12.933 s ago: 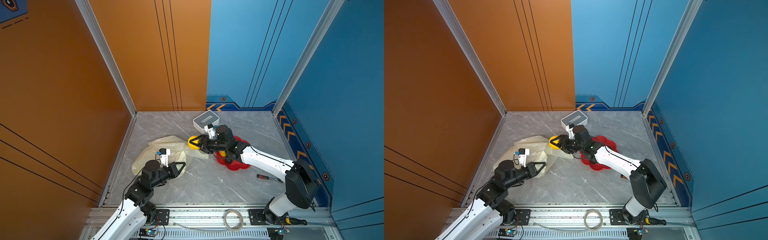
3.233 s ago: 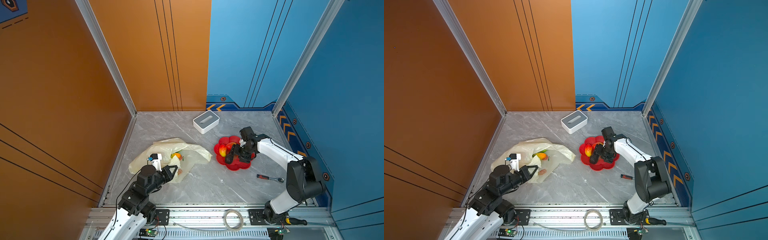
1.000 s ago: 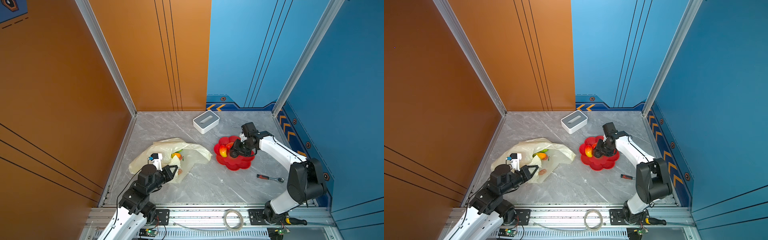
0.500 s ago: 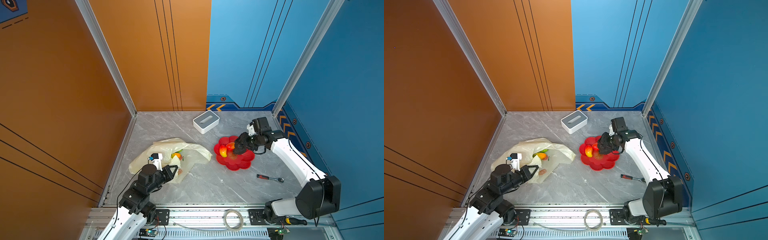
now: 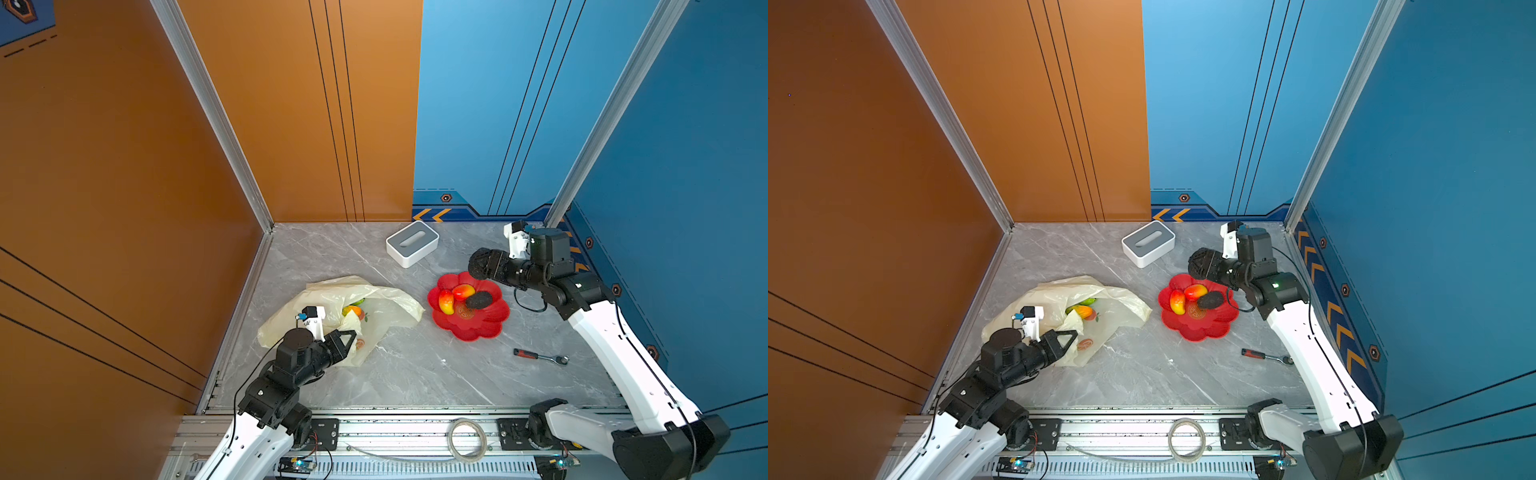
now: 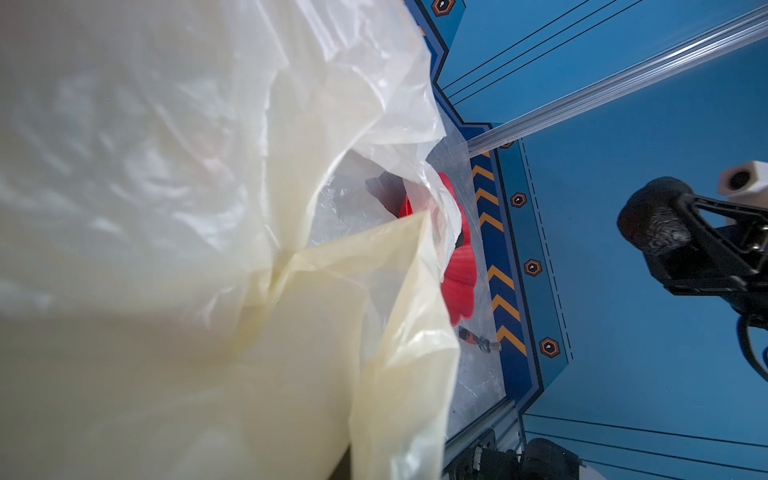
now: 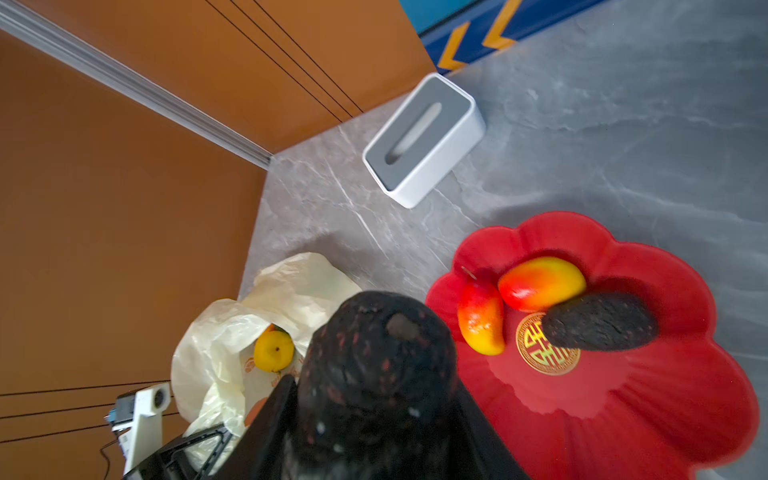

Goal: Place the fruits into the plastic bag
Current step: 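Lift the dark avocado with the right gripper out of the bowl, then carry the avocado into the bag mouth held by the left gripper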

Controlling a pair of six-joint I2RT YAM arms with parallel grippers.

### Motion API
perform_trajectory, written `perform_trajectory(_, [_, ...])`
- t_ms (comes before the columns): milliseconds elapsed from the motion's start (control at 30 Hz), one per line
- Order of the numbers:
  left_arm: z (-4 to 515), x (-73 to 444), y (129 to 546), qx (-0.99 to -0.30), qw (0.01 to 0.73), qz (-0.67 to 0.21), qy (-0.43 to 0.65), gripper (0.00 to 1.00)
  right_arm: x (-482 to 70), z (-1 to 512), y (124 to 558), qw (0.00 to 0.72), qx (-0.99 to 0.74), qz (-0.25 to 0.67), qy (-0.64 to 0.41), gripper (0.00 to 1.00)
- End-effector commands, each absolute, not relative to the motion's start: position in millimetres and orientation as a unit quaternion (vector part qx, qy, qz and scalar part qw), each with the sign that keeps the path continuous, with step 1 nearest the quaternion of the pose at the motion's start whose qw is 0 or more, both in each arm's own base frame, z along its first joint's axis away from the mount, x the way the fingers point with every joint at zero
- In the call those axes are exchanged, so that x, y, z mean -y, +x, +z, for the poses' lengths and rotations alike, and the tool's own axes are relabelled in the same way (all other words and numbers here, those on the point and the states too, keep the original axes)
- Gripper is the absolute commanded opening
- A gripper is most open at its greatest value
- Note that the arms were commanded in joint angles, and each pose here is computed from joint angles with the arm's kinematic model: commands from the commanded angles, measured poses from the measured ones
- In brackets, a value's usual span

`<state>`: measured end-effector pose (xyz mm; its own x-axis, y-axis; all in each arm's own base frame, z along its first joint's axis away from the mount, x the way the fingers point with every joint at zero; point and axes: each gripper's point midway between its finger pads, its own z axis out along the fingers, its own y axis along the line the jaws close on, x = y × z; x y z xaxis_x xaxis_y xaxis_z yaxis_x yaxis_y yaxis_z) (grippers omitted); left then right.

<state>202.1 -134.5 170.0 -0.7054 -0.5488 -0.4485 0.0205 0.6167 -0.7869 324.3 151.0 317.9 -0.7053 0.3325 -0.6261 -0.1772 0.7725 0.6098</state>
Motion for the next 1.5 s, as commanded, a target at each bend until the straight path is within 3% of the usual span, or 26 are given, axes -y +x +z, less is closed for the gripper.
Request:
perform_trajectory(0, [177, 137, 203, -0.82, 0.353, -0.422, -0.156, 0.0, -163, 369, 321, 0.447, -0.814, 0.371, 0.004, 0.37])
perform_trajectory(333, [175, 138, 203, -0.819, 0.351, -0.425, -0.157, 0.0, -209, 416, 291, 0.492, -0.76, 0.413, -0.098, 0.36])
perform_trajectory(767, [176, 139, 203, -0.819, 0.349, -0.428, -0.157, 0.0, -275, 414, 254, 0.489, -0.755, 0.366, -0.237, 0.36])
perform_trajectory(1100, [175, 140, 204, -0.821, 0.345, -0.427, -0.156, 0.0, -321, 387, 230, 0.472, -0.762, 0.281, -0.342, 0.36])
perform_trajectory(1467, [176, 140, 203, -0.821, 0.344, -0.427, -0.155, 0.0, -377, 321, 207, 0.429, -0.753, 0.108, -0.488, 0.35])
